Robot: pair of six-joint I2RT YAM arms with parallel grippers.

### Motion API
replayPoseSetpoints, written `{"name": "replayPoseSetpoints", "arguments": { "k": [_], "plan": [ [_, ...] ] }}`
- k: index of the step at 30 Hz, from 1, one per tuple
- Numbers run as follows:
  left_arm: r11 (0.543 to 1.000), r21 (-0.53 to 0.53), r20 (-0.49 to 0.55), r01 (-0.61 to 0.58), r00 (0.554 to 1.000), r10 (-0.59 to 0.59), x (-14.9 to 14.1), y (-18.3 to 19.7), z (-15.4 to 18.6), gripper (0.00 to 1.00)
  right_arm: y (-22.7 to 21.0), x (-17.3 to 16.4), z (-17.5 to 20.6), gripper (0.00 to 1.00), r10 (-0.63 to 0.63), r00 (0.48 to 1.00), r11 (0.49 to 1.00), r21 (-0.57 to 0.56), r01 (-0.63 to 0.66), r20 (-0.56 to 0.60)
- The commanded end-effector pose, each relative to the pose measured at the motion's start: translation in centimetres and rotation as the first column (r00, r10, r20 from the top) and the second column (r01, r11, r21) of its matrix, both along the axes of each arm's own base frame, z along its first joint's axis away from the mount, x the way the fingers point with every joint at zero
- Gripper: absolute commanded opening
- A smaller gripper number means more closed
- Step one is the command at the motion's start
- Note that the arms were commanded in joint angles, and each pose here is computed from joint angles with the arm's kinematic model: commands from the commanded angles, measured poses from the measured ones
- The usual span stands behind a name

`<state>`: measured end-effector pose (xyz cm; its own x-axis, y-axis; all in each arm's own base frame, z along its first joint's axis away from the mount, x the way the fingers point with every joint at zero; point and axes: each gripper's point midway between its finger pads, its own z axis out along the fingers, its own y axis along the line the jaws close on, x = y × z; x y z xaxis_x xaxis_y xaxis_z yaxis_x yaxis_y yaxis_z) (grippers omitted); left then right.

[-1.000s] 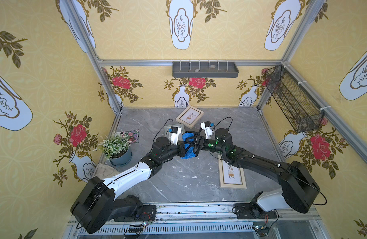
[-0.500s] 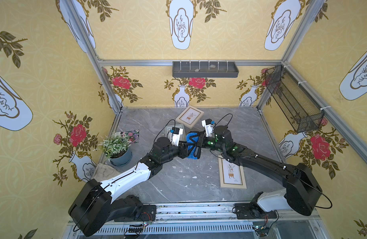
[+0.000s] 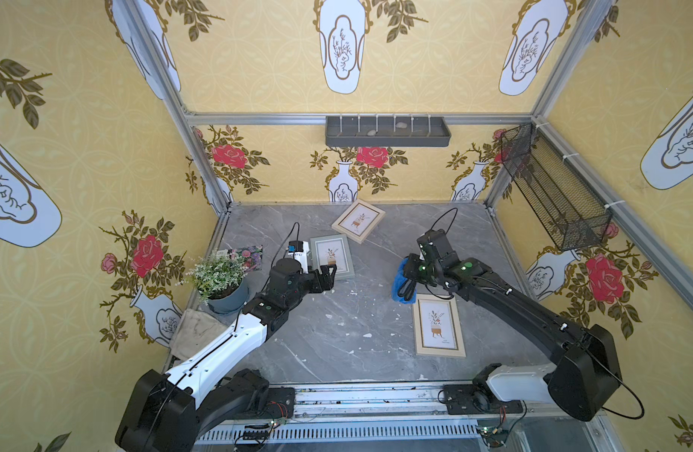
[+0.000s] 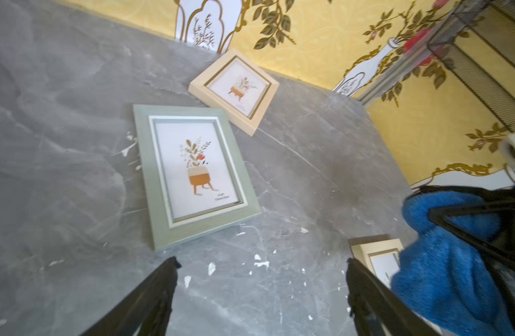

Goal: Wipe the picture frame with a cloth
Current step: Adjust the cleaning item, then move the picture frame to the center of the board.

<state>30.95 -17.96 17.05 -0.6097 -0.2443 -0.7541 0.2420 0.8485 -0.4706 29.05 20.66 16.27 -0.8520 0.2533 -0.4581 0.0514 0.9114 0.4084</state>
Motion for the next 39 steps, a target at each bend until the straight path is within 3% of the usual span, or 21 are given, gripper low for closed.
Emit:
{"name": "replayPoseSetpoints", "arguments": {
  "k": [1, 5, 11, 17, 25, 31, 39],
  "plan": [
    [0.999, 0.005, -0.059, -0.049, 0.997, 0.05, -0.1, 0.9, -1.6, 0.92, -5.5, -3.9, -3.1, 0.02, -0.138, 0.976, 0.968, -0.232, 0.097, -0.169],
    [0.997, 0.04, -0.117, -0.063, 0.991, 0.067, 0.2, 1.0, -2.8, 0.92, -7.6, -6.6, -5.5, 0.02, -0.225, 0.936, 0.94, -0.312, 0.136, -0.271],
    [0.998, 0.044, -0.146, -0.044, 0.988, 0.05, 0.4, 0.5, -3.6, 0.92, -8.0, -9.3, -10.0, 0.01, -0.253, 0.889, 0.92, -0.379, 0.1, -0.38],
    [0.999, 0.035, -0.179, -0.011, 0.984, 0.017, 0.1, -0.1, -4.2, 0.9, -4.0, -9.0, -14.1, 0.0, -0.141, 0.901, 0.962, -0.272, 0.027, -0.411],
    [0.995, 0.101, -0.256, 0.005, 0.967, 0.021, -0.2, 0.3, -5.7, 0.86, 1.1, -5.6, -15.7, 0.0, -0.054, 0.929, 0.992, -0.123, 0.009, -0.367],
    [0.996, 0.086, -0.325, 0.024, 0.946, 0.006, -0.9, -0.2, -7.4, 0.85, 5.5, -1.2, -15.3, 0.0, -0.016, 0.954, 0.998, -0.056, -0.001, -0.3],
    [0.997, 0.055, -0.396, 0.051, 0.918, -0.025, -1.9, -1.0, -9.1, 0.82, 7.9, 2.6, -14.6, 0.0, -0.02, 0.966, 0.999, -0.043, 0.009, -0.258]
  ]
}}
